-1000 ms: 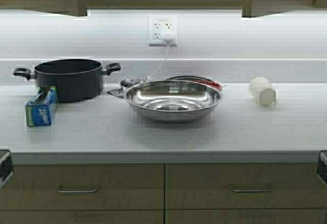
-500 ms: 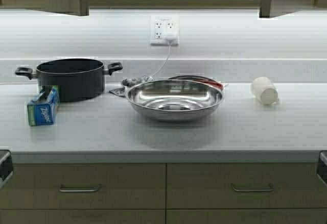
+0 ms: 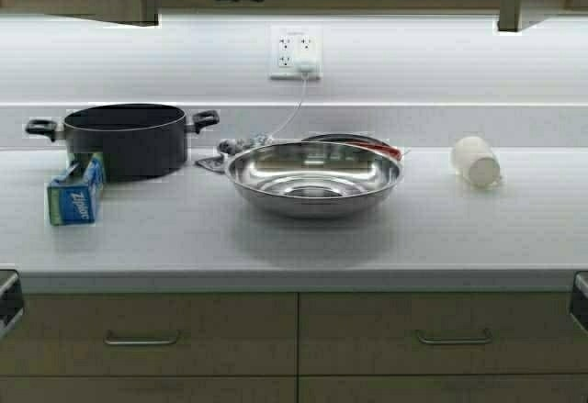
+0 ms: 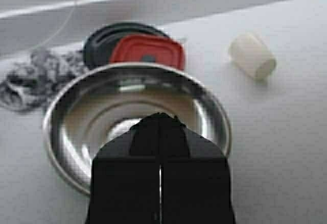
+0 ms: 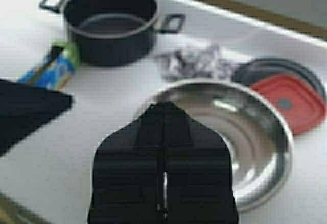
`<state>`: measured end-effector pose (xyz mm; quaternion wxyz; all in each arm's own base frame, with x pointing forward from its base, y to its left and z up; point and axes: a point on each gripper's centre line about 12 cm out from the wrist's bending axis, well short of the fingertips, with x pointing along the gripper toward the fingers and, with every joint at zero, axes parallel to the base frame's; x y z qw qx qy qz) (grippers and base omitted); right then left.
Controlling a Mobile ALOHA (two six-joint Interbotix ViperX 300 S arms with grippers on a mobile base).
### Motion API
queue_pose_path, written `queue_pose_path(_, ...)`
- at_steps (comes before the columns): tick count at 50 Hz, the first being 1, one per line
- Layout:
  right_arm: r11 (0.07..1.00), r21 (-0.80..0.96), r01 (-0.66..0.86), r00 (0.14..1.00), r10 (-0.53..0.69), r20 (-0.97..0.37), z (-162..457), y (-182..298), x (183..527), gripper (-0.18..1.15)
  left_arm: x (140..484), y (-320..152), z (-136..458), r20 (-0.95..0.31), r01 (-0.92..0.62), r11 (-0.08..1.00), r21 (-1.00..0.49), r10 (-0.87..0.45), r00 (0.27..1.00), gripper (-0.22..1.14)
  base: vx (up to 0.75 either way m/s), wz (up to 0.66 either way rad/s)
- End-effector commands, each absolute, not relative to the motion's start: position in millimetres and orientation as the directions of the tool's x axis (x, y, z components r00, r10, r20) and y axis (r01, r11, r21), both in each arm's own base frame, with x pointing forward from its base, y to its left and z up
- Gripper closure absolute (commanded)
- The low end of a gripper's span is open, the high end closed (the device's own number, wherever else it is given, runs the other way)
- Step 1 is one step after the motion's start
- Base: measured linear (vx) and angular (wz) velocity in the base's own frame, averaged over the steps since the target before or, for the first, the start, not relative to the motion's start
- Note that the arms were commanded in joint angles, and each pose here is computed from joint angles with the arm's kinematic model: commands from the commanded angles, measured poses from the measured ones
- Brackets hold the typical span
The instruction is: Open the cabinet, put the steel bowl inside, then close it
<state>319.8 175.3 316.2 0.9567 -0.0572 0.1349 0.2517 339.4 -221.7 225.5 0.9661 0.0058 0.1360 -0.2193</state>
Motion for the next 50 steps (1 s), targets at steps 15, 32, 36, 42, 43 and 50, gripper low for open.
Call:
queue_pose_path(15,0.923,-0.036,-0.383,0.903,0.366,-0.225,328.0,117.5,293.2,0.86,320.7,-180.2,245.3,-0.200,0.362,0.930,-0.059,-0.366,0.909,0.85,0.00,0.00)
queue_pose_path(32,0.894,0.136,-0.427,0.849,0.448,-0.280,302.6,141.0,269.4,-0.11,286.1,-207.3,225.7,-0.238,0.482,0.876,-0.033,-0.475,0.847,-0.07,0.00,0.00)
queue_pose_path(36,0.888,0.211,-0.408,0.829,0.457,-0.321,278.0,148.5,264.1,-0.07,281.3,-205.7,210.6,-0.255,0.466,0.882,-0.076,-0.469,0.846,-0.13,0.00,0.00)
queue_pose_path(42,0.893,0.302,-0.334,0.852,0.423,-0.309,233.0,152.7,255.9,-0.07,276.0,-196.9,178.9,-0.254,0.418,0.896,-0.148,-0.443,0.860,-0.11,0.00,0.00)
queue_pose_path(43,0.892,0.316,-0.324,0.858,0.418,-0.300,226.5,153.5,254.1,-0.07,274.8,-195.4,173.0,-0.251,0.413,0.897,-0.159,-0.441,0.862,-0.11,0.00,0.00)
queue_pose_path(50,0.884,0.394,-0.252,0.878,0.380,-0.292,181.4,152.7,247.2,-0.07,270.0,-185.9,130.8,-0.212,0.378,0.884,-0.274,-0.439,0.873,-0.11,0.00,0.00)
